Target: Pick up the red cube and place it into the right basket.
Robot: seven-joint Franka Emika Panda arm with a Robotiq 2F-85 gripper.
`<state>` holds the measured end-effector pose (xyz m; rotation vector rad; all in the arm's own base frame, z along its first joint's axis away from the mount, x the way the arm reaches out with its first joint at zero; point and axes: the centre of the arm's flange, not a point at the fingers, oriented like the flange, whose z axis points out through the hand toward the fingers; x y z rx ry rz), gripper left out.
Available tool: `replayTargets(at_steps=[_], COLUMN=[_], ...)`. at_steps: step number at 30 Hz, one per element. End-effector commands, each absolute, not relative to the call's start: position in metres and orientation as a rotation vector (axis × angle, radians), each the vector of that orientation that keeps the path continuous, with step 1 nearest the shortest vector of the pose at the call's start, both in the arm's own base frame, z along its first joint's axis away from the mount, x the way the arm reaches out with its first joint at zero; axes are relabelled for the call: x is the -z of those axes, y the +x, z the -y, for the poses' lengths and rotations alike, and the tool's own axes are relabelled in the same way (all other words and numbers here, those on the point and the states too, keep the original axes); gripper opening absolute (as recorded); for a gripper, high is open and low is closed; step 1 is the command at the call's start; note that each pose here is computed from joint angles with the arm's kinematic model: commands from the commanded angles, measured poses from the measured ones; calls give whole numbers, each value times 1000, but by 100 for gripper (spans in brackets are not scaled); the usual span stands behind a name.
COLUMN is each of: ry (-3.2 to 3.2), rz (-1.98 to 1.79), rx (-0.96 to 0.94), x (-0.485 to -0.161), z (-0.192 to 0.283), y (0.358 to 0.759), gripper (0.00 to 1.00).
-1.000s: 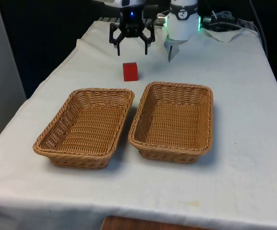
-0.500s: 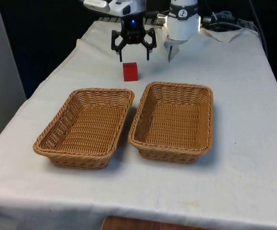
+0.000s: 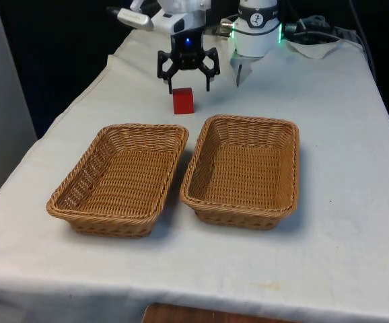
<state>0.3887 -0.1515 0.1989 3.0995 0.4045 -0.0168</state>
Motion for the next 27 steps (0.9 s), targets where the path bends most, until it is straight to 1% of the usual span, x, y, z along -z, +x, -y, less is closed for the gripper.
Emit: replayTargets(at_steps=[1, 6, 7, 8, 13, 14, 15, 23, 24, 25, 27], ry=[3098, 3079, 3076, 3079, 3060, 3052, 3057, 3057, 3048, 3057, 3058], rz=[-410, -417, -413, -417, -417, -417, -417, -389, -394, -386, -374], rx=[-5, -4, 24, -4, -6, 26, -8, -3, 28, -3, -1], x=[-195, -191, -193, -191, -187, -188, -187, -182, -183, -182, -180], z=[147, 149, 153, 149, 151, 155, 151, 152, 156, 152, 152], y=[387, 389, 390, 389, 392, 392, 393, 398, 398, 398, 398], gripper=[100, 100, 100, 100, 100, 100, 100, 100, 100, 100, 100])
